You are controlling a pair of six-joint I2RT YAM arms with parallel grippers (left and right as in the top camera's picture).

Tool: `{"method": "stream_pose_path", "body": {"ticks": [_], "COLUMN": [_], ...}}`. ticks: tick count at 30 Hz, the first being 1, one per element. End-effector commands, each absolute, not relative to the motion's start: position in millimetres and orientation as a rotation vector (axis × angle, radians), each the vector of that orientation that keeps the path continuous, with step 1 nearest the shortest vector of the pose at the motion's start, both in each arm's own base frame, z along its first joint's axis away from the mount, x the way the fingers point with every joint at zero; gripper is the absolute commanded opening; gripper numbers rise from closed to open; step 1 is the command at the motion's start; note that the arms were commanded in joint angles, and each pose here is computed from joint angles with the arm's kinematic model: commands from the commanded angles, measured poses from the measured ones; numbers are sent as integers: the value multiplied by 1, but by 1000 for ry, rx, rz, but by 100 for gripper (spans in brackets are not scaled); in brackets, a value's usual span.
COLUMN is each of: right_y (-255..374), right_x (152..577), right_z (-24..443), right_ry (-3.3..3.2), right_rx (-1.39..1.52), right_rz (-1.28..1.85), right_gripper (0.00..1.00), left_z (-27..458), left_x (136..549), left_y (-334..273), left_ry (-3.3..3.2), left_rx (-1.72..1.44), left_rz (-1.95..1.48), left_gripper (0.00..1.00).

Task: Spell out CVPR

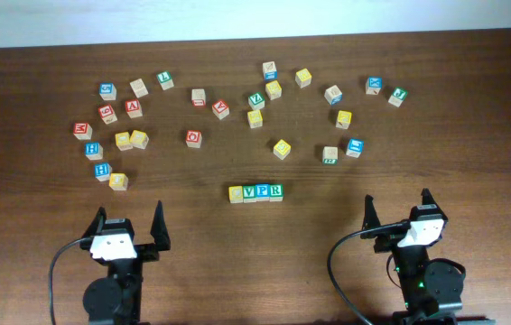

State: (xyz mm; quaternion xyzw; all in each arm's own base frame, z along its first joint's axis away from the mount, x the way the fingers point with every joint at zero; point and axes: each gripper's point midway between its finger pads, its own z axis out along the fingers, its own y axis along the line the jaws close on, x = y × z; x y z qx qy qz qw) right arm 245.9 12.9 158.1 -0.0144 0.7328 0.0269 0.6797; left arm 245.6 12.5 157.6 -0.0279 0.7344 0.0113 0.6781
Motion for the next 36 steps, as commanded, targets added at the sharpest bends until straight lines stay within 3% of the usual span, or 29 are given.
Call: {"method": "stream_pose_path", "body": {"ticks": [1,36], "right_y": [13,11], "right_x": [246,246], "right_z": [156,155], "right_ry": [1649,1649], "right_rx": [-32,-52], "right_rz": [59,19], "right_gripper": [98,98], "left_z": [156,156], "left_x": [246,246], "left_y": [13,13], "left_ry": [1651,1651], "left_rx": [-51,-51], "left_rz": [38,38], "left_gripper": [99,99]}}
